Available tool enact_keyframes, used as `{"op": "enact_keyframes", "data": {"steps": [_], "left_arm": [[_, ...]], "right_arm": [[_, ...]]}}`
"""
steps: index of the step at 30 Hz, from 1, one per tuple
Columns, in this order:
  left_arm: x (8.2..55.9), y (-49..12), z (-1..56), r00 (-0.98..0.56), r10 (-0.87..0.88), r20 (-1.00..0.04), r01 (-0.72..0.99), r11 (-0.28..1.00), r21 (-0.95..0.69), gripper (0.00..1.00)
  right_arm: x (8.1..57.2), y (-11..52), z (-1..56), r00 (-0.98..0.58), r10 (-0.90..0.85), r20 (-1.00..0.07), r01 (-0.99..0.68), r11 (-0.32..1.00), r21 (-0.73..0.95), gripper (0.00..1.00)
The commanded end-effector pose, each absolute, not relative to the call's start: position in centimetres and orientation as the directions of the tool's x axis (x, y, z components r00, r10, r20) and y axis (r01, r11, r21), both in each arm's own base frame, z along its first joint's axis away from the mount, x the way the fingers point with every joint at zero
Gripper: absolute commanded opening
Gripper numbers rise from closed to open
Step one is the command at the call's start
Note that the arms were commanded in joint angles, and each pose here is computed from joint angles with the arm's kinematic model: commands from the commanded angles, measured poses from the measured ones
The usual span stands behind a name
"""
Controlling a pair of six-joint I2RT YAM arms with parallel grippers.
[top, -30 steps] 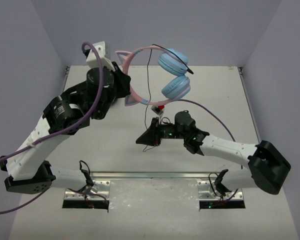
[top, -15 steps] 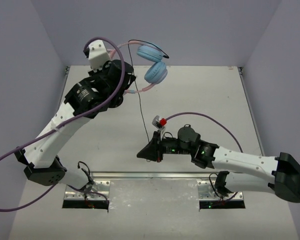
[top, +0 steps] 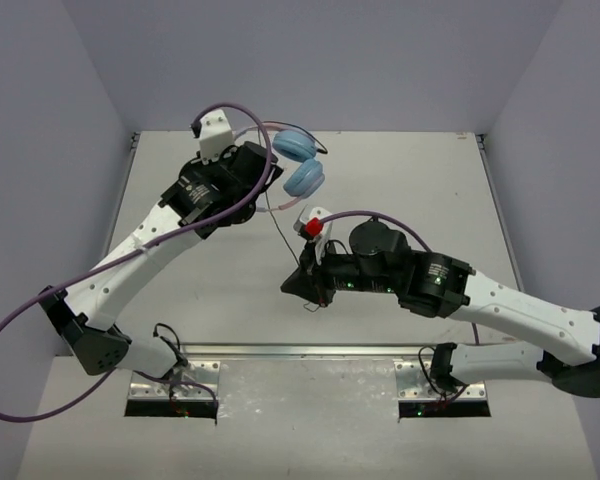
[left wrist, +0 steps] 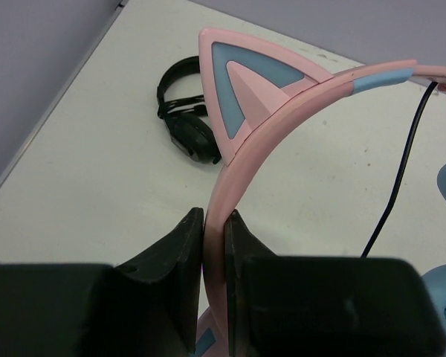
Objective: Wrap the headphones
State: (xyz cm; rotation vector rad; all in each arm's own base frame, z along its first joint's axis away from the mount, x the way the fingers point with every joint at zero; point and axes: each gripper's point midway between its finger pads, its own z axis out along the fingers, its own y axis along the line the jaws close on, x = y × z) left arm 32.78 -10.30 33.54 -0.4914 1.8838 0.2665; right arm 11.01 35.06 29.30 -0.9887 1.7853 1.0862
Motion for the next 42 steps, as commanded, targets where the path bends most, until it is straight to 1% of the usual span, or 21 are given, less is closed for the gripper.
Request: {"op": "enact_keyframes", "data": {"steps": [1, 2, 3, 4, 5, 6, 7, 9, 10, 11, 13, 14, 15, 18, 22, 27, 32, 36, 37, 41, 42], "left_arm": [[33.7, -10.4, 36.3, -0.158, -0.343, -0.926, -0.444, 0.862, -0.243, 0.0], [34.0, -11.0, 36.3, -0.154, -0.352, -0.923, -0.422, 0.868, -0.26, 0.0], [33.9, -11.1, 35.0, -0.192, -0.31, -0.931, -0.395, 0.893, -0.215, 0.0], [34.0, -12.3, 34.3, -0.232, -0.299, -0.926, -0.334, 0.918, -0.213, 0.0], [34.3, -13.0, 34.3, -0.221, -0.313, -0.924, -0.306, 0.921, -0.239, 0.0], [34.0, -13.0, 32.9, -0.249, -0.287, -0.925, -0.282, 0.935, -0.214, 0.0], [34.3, -14.7, 32.9, -0.252, -0.296, -0.921, -0.192, 0.948, -0.252, 0.0], [33.6, -15.7, 31.1, -0.287, -0.246, -0.926, -0.097, 0.969, -0.227, 0.0], [33.6, -17.3, 31.2, -0.292, -0.256, -0.922, -0.006, 0.964, -0.266, 0.0], [33.1, -17.8, 29.6, -0.319, -0.231, -0.919, 0.031, 0.967, -0.254, 0.0], [32.3, -18.7, 29.7, -0.32, -0.224, -0.921, 0.11, 0.956, -0.271, 0.0], [31.9, -18.8, 28.7, -0.336, -0.208, -0.919, 0.125, 0.957, -0.262, 0.0], [31.5, -19.0, 28.9, -0.332, -0.193, -0.923, 0.156, 0.954, -0.255, 0.0], [30.0, -20.1, 28.1, -0.351, -0.144, -0.925, 0.238, 0.942, -0.237, 0.0], [28.8, -21.0, 27.3, -0.369, -0.079, -0.926, 0.296, 0.935, -0.198, 0.0], [26.5, -23.9, 25.6, -0.402, 0.05, -0.914, 0.461, 0.874, -0.155, 0.0], [24.6, -25.3, 23.9, -0.426, 0.124, -0.896, 0.556, 0.817, -0.152, 0.0], [23.6, -25.9, 23.5, -0.427, 0.145, -0.893, 0.6, 0.784, -0.159, 0.0], [23.3, -25.8, 23.4, -0.42, 0.15, -0.895, 0.61, 0.777, -0.156, 0.0], [22.8, -25.6, 23.3, -0.414, 0.164, -0.896, 0.629, 0.763, -0.151, 0.0], [22.7, -25.5, 23.3, -0.418, 0.167, -0.893, 0.626, 0.765, -0.15, 0.0]], "right_arm": [[11.7, 33.3, 31.3, -0.254, -0.31, -0.916, -0.927, 0.348, 0.139, 0.01], [12.0, 32.9, 31.5, -0.223, -0.332, -0.916, -0.931, 0.35, 0.1, 0.01], [12.3, 32.8, 31.8, -0.207, -0.344, -0.916, -0.93, 0.36, 0.075, 0.01], [12.5, 32.2, 32.7, -0.19, -0.356, -0.915, -0.929, 0.368, 0.05, 0.01], [13.1, 31.8, 33.0, -0.155, -0.374, -0.914, -0.925, 0.381, 0.001, 0.01], [13.5, 31.4, 33.5, -0.133, -0.381, -0.915, -0.919, 0.393, -0.03, 0.01], [14.4, 30.7, 34.5, -0.09, -0.398, -0.913, -0.904, 0.418, -0.093, 0.01], [15.4, 30.0, 35.3, -0.06, -0.425, -0.903, -0.883, 0.444, -0.15, 0.01], [15.7, 29.7, 35.6, -0.048, -0.456, -0.889, -0.877, 0.445, -0.181, 0.01], [16.3, 29.2, 35.5, -0.023, -0.493, -0.87, -0.862, 0.45, -0.232, 0.01], [17.1, 28.3, 35.2, -0.011, -0.55, -0.835, -0.841, 0.457, -0.29, 0.01], [17.5, 27.9, 35.1, -0.012, -0.566, -0.824, -0.827, 0.469, -0.31, 0.01], [18.0, 27.3, 34.7, -0.016, -0.587, -0.81, -0.809, 0.483, -0.335, 0.01], [18.5, 26.7, 34.9, -0.004, -0.59, -0.807, -0.795, 0.491, -0.355, 0.01], [18.9, 27.0, 35.3, 0.008, -0.628, -0.778, -0.794, 0.469, -0.386, 0.01], [20.5, 26.9, 34.8, 0.041, -0.708, -0.705, -0.772, 0.425, -0.472, 0.01], [23.1, 25.0, 34.7, 0.015, -0.732, -0.681, -0.718, 0.466, -0.517, 0.01], [25.9, 23.2, 33.5, -0.064, -0.755, -0.652, -0.648, 0.528, -0.549, 0.01], [26.7, 22.1, 33.1, -0.097, -0.769, -0.632, -0.599, 0.552, -0.58, 0.01], [29.0, 20.3, 33.6, -0.181, -0.661, -0.728, -0.491, 0.702, -0.515, 0.01], [29.2, 19.8, 33.4, -0.215, -0.621, -0.754, -0.484, 0.738, -0.47, 0.01]]}}
